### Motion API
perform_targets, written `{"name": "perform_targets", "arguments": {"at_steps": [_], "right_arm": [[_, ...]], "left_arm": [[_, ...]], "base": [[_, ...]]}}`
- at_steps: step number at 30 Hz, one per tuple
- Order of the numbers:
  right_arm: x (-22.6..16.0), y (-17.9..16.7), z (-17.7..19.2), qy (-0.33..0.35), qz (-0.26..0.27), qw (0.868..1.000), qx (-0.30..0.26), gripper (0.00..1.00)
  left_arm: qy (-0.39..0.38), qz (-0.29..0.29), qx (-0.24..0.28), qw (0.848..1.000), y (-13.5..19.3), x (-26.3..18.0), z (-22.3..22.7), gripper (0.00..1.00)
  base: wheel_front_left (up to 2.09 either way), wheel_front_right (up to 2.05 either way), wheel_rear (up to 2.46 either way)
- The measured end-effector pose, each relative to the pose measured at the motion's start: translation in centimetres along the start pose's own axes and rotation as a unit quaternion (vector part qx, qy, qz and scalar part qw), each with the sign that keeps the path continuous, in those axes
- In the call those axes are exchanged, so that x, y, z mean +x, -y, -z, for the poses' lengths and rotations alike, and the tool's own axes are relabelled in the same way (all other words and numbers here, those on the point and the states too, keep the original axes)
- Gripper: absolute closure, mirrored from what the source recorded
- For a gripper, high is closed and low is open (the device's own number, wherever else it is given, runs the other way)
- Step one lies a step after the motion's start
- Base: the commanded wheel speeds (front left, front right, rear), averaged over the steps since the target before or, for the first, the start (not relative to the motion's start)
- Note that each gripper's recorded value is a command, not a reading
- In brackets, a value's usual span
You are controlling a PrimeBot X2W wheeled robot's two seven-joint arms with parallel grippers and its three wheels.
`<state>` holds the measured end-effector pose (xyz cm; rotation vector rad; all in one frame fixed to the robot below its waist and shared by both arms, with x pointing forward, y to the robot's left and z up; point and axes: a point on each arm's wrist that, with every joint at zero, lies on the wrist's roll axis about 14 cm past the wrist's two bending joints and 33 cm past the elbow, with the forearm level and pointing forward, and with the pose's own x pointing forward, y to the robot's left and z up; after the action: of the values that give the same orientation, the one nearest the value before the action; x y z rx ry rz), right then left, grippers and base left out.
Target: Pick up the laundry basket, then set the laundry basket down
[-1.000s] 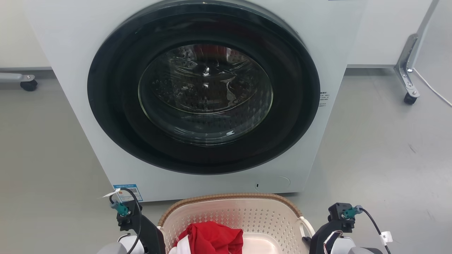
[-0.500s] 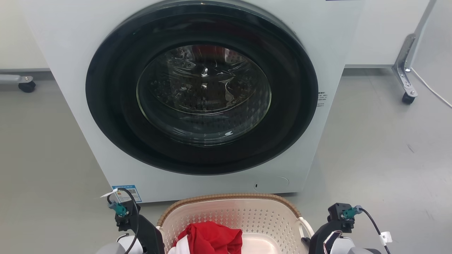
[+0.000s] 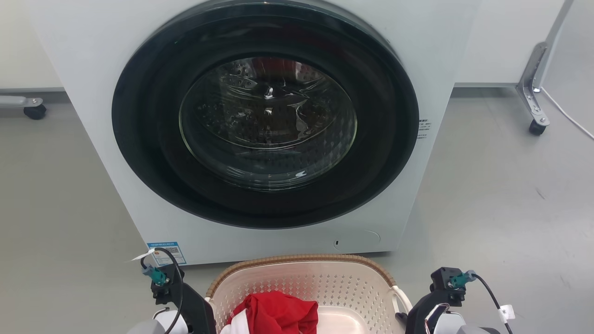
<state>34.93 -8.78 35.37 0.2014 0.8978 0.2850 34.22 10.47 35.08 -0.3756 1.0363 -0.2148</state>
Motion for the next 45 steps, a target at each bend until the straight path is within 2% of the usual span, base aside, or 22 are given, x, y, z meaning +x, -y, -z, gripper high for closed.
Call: {"name": "perform_targets", "arguments": {"at_steps": [25,40,45], "right_arm": [[0.5,-0.2,0.3,-0.001,-0.004,1.000,0.004,1.00],[2.2,0.4,0.8,-0.002,0.000,1.000,0.004,1.00],[3.5,0.7,-0.2,0.003,0.002,1.000,0.003,1.00]], "left_arm": [[0.020,-0.006,-0.006,1.000,-0.5,0.4,-0.1,1.00],[0.040,-0.012,-0.018,0.999,-1.1,2.0,-0.2,1.00],[0.049,-0.015,-0.020,0.999,-1.5,3.1,-1.1,1.00]], "base": [[0.00,0.00,0.00],[0.00,0.00,0.00],[0.00,0.00,0.00]]}}
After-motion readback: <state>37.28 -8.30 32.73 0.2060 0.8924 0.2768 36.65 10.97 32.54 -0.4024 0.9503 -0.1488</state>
